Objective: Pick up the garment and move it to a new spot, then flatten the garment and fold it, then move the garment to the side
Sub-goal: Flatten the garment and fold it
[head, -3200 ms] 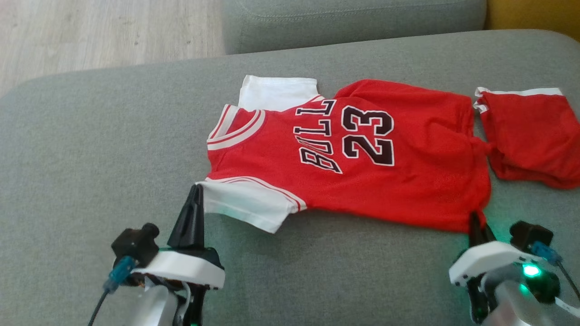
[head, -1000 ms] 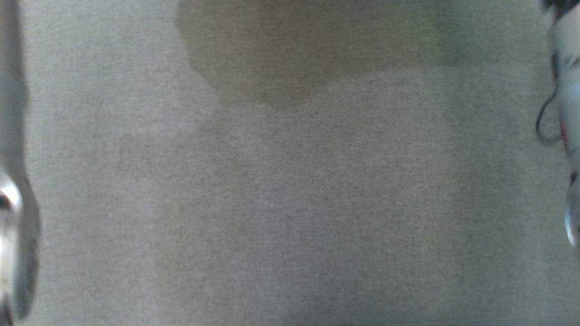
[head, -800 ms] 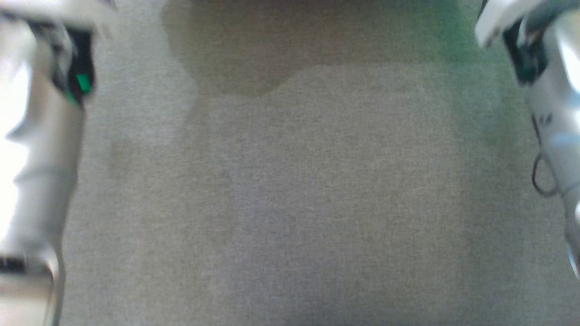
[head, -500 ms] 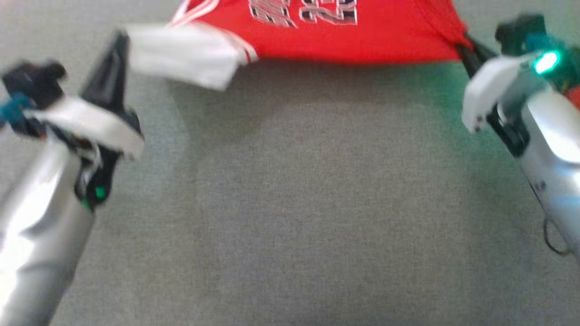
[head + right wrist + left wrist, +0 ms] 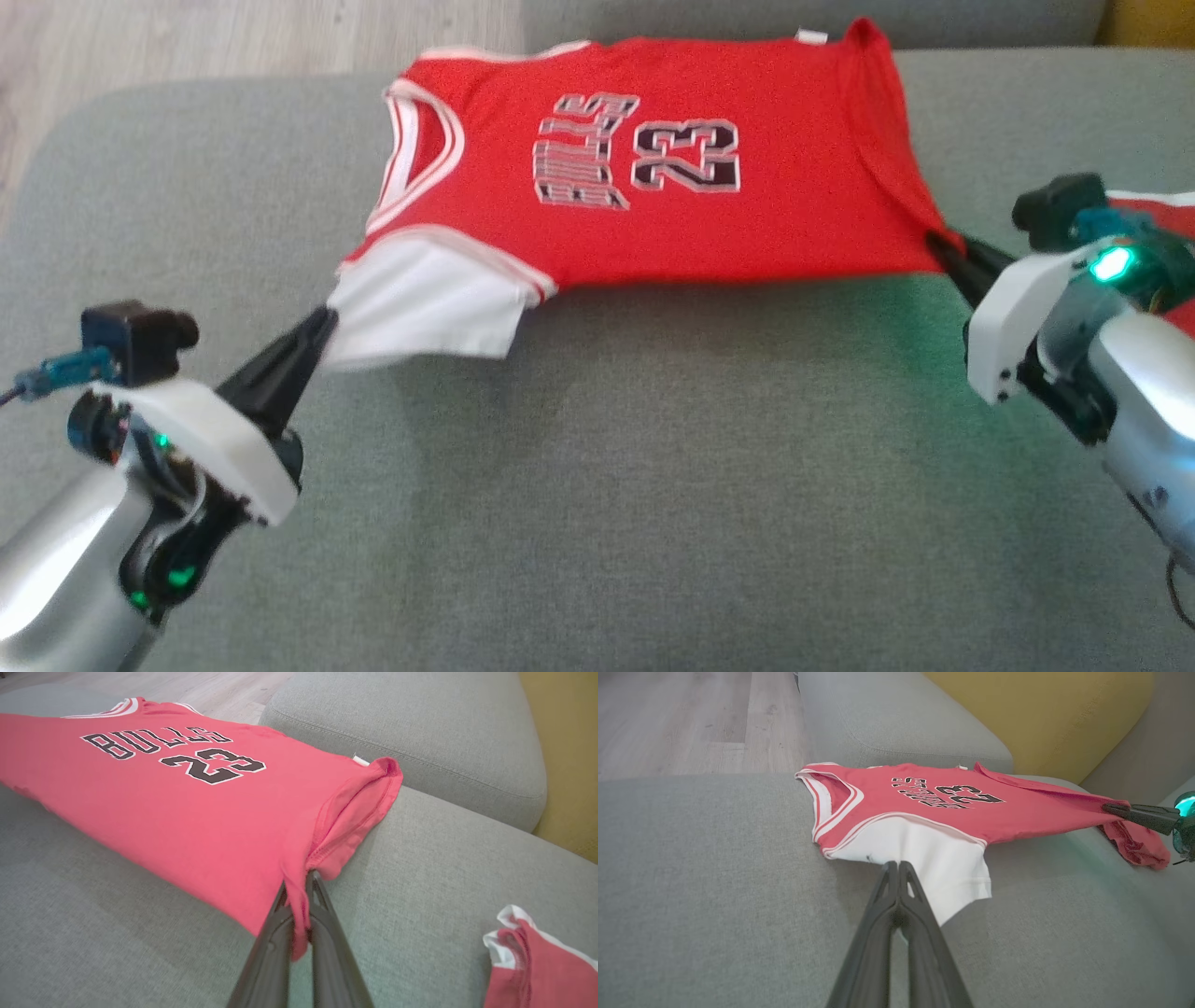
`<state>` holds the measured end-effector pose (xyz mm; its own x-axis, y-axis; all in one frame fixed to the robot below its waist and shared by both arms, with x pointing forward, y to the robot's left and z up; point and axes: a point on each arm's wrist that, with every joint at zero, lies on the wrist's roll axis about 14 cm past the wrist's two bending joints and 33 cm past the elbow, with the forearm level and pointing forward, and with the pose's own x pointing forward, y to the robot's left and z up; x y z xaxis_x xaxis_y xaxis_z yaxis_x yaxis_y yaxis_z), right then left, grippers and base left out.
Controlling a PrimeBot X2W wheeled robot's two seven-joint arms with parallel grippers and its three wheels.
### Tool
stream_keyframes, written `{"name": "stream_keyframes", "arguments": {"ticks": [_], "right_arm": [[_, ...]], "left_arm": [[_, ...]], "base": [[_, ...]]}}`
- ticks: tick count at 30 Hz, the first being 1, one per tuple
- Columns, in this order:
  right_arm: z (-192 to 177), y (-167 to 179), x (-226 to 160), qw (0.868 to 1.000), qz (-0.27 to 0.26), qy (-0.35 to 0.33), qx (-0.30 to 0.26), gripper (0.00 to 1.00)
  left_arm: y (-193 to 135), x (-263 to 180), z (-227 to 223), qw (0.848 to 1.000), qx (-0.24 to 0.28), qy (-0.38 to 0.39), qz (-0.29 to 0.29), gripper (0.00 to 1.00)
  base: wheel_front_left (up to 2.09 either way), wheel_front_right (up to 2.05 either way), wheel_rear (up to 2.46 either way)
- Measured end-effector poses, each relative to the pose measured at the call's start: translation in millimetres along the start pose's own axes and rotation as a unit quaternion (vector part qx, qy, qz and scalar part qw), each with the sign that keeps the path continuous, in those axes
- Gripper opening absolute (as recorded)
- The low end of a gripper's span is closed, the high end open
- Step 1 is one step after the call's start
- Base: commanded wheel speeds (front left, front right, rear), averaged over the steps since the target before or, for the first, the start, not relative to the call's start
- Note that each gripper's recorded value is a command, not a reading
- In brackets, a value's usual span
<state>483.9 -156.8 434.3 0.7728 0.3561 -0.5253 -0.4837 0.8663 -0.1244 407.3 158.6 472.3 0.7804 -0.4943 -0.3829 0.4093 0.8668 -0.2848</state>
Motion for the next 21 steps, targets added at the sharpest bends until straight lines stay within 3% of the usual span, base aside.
{"name": "stream_keyframes", "arguments": {"ticks": [12,21], "right_arm": [[-12.1,23.8,-48.0,0.999,0.021,-0.004,0.035,0.0],[-21.5,21.8,-74.2,0.996,0.006,-0.032,0.084,0.0]], "left_arm": [[-40.3,-53.2,-34.0,0.995,-0.044,0.078,-0.047,0.0],[-62.7,-68.3,-34.5,0.994,-0.036,0.08,-0.071,0.0]], "base": [[0.0,0.0,0.0],[0.0,0.0,0.0]]}}
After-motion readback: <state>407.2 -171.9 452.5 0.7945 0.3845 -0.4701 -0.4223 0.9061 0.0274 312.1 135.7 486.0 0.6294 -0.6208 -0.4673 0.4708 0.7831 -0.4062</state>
